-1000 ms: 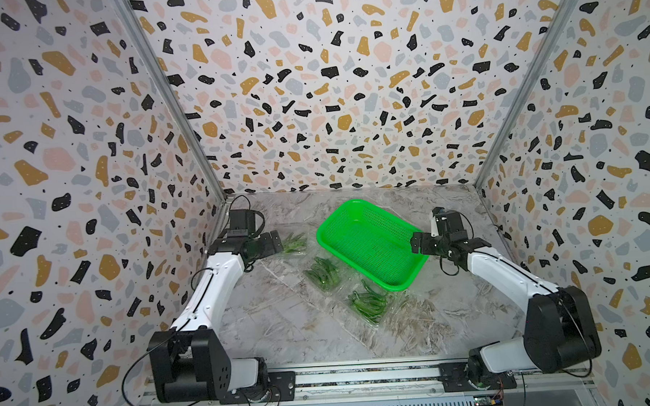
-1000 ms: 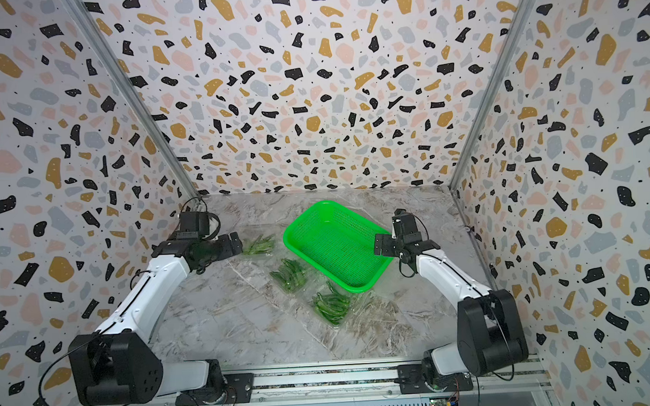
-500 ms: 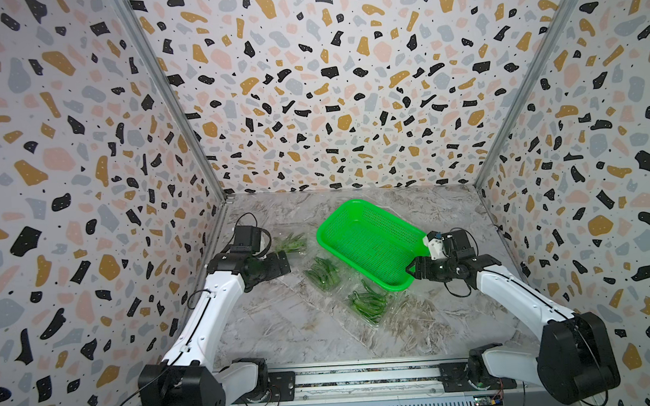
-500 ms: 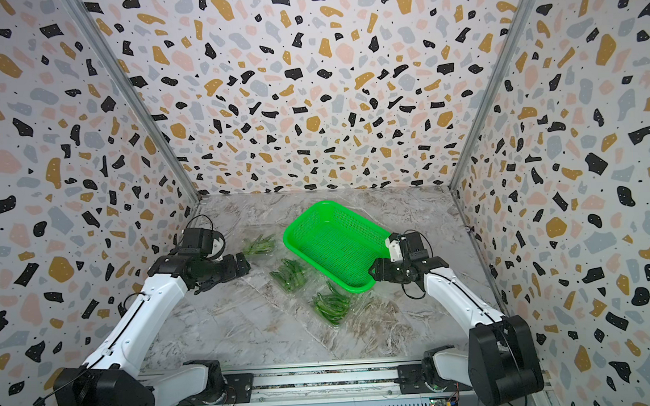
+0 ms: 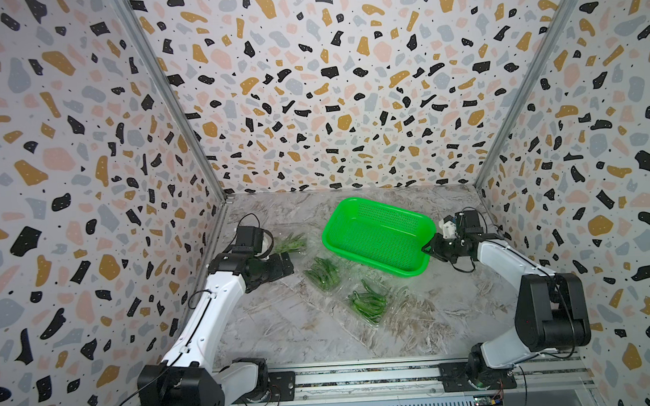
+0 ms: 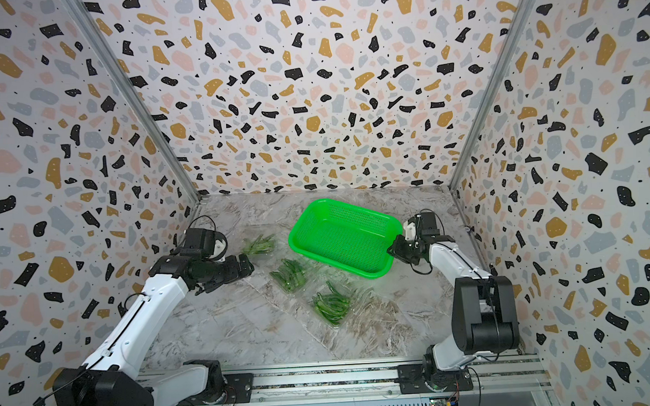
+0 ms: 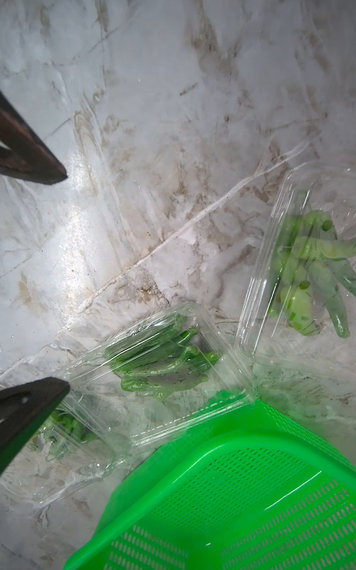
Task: Take small green peppers out of containers
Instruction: Adjust the basket at the center of the board.
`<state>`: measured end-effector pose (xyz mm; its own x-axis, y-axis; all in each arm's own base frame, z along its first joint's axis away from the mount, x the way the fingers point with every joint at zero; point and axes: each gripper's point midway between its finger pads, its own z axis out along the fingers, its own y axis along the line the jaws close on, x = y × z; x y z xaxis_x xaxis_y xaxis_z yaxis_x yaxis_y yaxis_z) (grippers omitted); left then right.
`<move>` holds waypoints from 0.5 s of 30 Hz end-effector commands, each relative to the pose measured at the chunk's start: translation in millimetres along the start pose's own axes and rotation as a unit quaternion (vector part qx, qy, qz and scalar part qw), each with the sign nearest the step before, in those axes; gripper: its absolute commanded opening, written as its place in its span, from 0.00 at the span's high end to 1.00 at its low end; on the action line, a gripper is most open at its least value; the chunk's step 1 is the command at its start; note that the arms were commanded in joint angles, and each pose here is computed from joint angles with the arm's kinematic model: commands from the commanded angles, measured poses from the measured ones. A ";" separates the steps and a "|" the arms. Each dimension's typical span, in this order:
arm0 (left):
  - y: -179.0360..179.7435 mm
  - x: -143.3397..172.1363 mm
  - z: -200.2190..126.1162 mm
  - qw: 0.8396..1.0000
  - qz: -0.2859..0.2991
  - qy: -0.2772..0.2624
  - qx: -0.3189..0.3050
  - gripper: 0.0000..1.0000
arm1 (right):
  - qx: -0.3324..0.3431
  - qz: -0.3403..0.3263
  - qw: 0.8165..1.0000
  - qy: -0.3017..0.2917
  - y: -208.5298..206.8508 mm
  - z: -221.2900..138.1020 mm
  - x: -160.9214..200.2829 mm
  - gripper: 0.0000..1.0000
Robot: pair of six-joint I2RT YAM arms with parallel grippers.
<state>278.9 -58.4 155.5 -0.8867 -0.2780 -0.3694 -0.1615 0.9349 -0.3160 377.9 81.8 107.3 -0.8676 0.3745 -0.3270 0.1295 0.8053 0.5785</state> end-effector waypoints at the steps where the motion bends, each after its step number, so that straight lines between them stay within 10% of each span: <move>1: -6.7 0.1 -1.1 1.000 0.008 0.007 0.009 0.01 | -0.012 -0.004 0.999 -0.034 4.5 -7.2 -32.6 0.80; 7: -12.2 3.5 1.4 0.999 0.027 0.019 0.009 0.01 | 0.003 0.003 0.998 -0.060 -13.2 -3.2 -70.9 0.76; 15: -24.1 13.9 -1.1 0.997 0.071 0.041 -0.002 0.01 | 0.038 -0.032 0.997 -0.059 -12.9 -25.2 -82.5 0.23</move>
<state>272.9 -81.1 150.5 -0.9290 -0.1703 -0.3286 -0.0733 0.9549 -0.2877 445.9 30.9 121.9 -0.8104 0.4168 -0.4118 0.1529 0.8288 0.5382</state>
